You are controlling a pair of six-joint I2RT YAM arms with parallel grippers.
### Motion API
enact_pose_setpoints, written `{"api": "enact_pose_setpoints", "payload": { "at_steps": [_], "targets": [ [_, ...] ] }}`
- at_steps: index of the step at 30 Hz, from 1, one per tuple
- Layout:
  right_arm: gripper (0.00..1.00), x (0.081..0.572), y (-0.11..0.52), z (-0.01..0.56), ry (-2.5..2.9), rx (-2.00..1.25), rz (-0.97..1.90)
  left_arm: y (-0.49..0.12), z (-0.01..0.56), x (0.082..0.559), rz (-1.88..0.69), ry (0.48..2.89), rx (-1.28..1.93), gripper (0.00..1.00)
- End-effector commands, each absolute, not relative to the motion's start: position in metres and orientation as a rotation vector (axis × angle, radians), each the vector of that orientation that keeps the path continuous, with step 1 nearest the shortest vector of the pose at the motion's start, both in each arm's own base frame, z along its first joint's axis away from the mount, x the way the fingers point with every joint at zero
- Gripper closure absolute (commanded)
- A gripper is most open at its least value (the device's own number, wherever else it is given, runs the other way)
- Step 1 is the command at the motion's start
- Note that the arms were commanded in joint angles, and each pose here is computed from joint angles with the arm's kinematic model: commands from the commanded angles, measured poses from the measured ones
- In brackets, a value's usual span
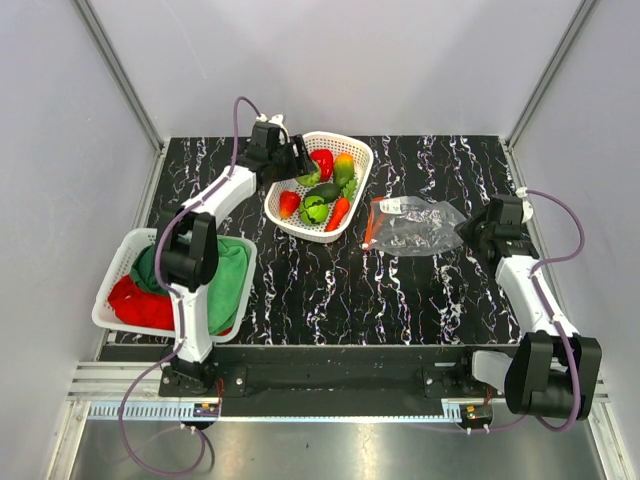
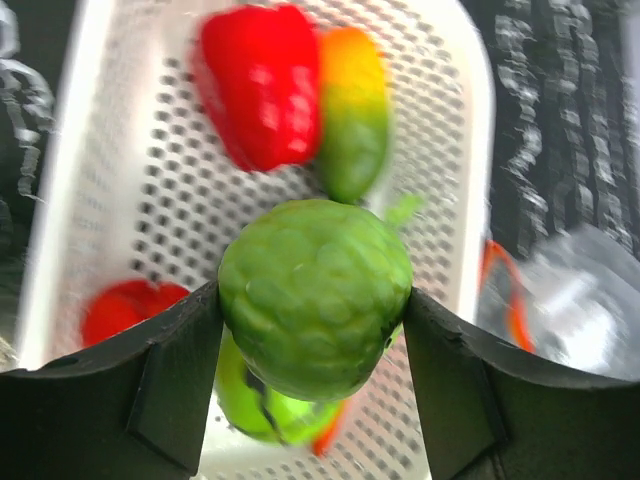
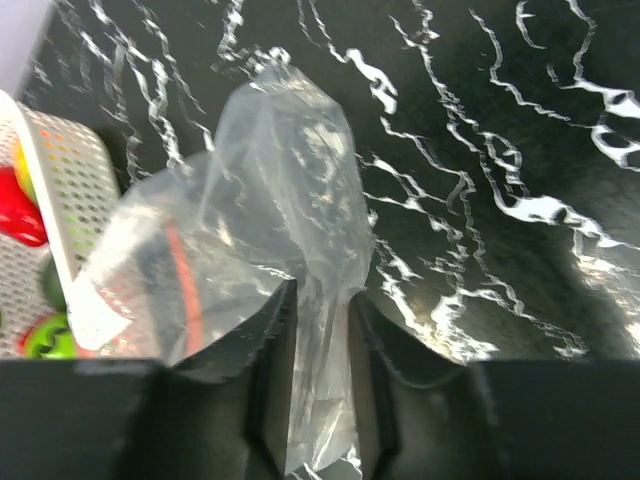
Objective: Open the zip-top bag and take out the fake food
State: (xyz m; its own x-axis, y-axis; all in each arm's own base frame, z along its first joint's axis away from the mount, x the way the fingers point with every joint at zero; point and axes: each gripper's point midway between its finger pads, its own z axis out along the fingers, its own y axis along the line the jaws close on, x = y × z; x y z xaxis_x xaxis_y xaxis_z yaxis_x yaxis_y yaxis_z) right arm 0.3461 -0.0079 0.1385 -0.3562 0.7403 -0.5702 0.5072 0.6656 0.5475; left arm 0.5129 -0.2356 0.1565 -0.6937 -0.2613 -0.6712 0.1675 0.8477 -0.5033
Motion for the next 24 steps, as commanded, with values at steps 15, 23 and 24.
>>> {"api": "enact_pose_setpoints", "payload": {
  "at_steps": [15, 23, 24],
  "targets": [
    [0.00, 0.328, 0.032, 0.210, 2.209, 0.565, 0.058, -0.210, 0.188, 0.497, -0.548, 2.199, -0.068, 0.01],
    [0.00, 0.277, 0.102, 0.248, 2.187, 0.286, 0.283, -0.246, 0.230, 0.395, -0.623, 2.131, 0.052, 0.01],
    [0.00, 0.269, 0.103, 0.256, 2.166, 0.277, 0.327, -0.259, 0.235, 0.378, -0.659, 2.125, 0.079, 0.01]
  ]
}}
